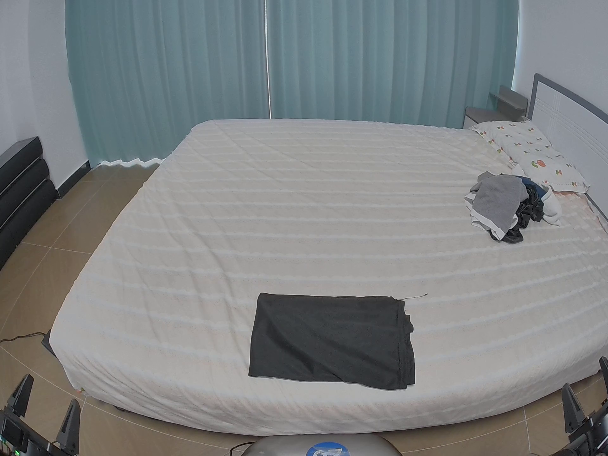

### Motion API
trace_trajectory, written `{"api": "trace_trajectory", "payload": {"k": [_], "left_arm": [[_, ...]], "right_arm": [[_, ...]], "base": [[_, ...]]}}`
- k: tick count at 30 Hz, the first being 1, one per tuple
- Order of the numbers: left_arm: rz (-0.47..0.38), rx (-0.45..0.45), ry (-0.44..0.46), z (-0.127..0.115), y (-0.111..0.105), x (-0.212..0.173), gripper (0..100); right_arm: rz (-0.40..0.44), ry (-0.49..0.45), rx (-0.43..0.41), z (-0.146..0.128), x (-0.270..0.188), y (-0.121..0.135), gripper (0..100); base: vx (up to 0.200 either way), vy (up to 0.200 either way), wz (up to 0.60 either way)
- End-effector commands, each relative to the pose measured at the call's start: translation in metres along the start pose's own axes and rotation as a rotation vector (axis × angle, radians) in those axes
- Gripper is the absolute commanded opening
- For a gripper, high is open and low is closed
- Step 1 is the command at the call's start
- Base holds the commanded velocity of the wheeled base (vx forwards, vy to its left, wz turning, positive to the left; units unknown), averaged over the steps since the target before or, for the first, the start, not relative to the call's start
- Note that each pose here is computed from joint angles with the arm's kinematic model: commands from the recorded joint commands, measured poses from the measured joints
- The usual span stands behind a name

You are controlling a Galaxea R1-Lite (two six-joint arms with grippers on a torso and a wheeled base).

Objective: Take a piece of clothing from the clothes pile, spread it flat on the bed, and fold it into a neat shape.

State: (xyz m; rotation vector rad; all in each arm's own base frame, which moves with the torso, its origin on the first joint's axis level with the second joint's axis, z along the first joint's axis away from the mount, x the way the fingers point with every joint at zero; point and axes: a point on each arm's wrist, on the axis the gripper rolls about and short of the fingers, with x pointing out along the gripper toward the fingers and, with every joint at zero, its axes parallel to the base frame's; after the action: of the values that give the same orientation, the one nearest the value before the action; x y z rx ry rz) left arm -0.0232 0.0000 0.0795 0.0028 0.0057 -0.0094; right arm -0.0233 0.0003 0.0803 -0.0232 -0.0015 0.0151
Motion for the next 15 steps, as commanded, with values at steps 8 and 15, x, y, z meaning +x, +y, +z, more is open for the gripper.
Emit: {"api": "trace_trajectory", "payload": {"k": [8, 15], "left_arm": [[-0.001, 0.0, 0.016, -0.0041, 0.0, 0.0011, 100], [0.0, 0.0, 0.016, -0.0041, 0.0, 0.0011, 100]], "right_arm": [[0.006, 0.003, -0.001, -0.005, 0.0005, 0.0001, 100], [0.008, 0.001, 0.002, -0.0048, 0.0005, 0.0001, 100]], "base": [[0.0, 0.0, 0.0], [0.0, 0.0, 0.0]]}}
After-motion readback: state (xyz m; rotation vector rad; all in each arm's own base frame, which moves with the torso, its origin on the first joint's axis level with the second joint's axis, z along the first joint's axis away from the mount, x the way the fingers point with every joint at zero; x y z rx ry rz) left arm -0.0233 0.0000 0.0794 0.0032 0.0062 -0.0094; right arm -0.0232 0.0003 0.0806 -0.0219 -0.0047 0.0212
